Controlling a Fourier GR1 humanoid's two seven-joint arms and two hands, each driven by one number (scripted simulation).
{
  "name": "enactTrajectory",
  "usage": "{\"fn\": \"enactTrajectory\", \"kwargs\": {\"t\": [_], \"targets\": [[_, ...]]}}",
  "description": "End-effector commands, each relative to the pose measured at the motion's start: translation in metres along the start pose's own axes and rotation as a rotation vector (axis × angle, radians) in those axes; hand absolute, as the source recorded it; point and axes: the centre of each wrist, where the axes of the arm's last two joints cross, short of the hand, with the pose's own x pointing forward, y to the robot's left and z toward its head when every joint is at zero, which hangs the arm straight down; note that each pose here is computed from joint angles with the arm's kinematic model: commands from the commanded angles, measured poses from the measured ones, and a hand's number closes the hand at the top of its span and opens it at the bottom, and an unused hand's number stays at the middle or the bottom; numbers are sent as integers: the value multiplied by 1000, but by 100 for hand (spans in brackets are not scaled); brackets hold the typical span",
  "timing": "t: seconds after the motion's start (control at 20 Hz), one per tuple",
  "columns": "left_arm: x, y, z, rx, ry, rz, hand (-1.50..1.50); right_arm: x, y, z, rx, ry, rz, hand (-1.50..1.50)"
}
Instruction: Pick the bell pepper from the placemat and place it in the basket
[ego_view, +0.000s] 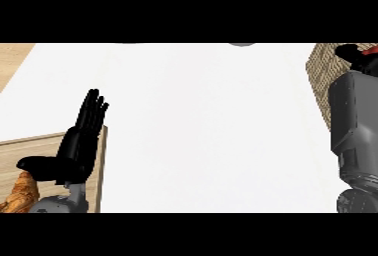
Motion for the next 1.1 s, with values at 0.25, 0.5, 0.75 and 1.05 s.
{"fn": "enactTrajectory", "kwargs": {"t": [0.25, 0.5, 0.75, 1.05], "targets": [[-5, 8, 3, -7, 2, 12, 0, -33, 32, 22, 22, 199, -20, -150], [-1, 3, 2, 10, 1, 3, 0, -30, 28, 12, -67, 135, -129, -150], [-10, -6, 5, 10, 5, -1, 0, -18, 10, 8, -196, 70, -179, -150], [-5, 8, 9, 14, -2, -17, 0, -7, -12, 16, -304, 118, -151, -150]]}}
